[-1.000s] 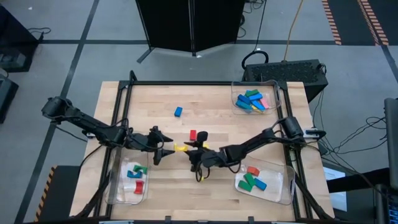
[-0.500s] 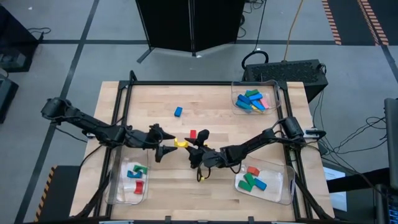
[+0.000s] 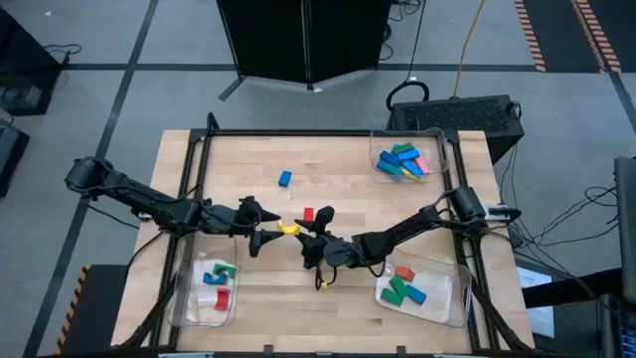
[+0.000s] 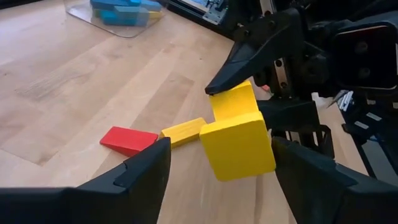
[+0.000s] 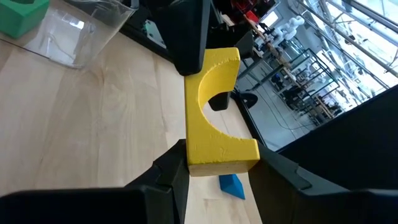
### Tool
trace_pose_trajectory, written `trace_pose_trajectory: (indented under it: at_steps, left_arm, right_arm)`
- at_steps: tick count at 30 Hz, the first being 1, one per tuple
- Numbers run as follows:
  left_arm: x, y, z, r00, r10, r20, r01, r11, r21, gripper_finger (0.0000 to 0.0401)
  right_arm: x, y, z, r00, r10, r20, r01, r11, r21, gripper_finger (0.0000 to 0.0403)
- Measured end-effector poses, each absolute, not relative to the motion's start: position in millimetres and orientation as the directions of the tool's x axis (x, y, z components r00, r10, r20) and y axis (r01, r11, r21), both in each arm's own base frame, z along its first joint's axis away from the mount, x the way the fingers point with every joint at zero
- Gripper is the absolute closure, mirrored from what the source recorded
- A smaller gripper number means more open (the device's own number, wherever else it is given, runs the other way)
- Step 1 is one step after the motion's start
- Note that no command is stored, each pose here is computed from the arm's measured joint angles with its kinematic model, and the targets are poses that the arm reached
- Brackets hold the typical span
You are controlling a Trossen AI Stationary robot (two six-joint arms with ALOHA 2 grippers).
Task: Sort blocks by size
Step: Put the yellow arch block into the bottom left transparent bin
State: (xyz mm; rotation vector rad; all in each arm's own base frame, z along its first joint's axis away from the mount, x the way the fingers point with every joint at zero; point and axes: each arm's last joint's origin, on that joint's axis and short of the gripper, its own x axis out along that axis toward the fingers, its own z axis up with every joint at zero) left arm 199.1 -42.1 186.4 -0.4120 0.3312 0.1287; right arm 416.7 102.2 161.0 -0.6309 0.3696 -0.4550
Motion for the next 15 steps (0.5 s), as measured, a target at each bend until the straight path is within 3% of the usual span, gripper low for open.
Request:
trace_pose_trajectory:
  at_steps: [7, 15]
  left_arm:
    - [199.2, -42.1, 186.7, 0.94, 0.055, -0.338, -0.186, 0.91, -0.37, 0.0157]
    - [201.3, -39.8, 191.2, 0.954, 0.063, -0.292, -0.18, 0.903, -0.391, 0.0164]
  right_arm:
    - [416.7, 102.0, 161.1, 0.838, -0.511, -0.191, 0.29, 0.714, -0.637, 0.0276]
    - [417.1, 102.2, 162.3, 0.843, -0.506, -0.182, 0.274, 0.694, -0.666, 0.0276]
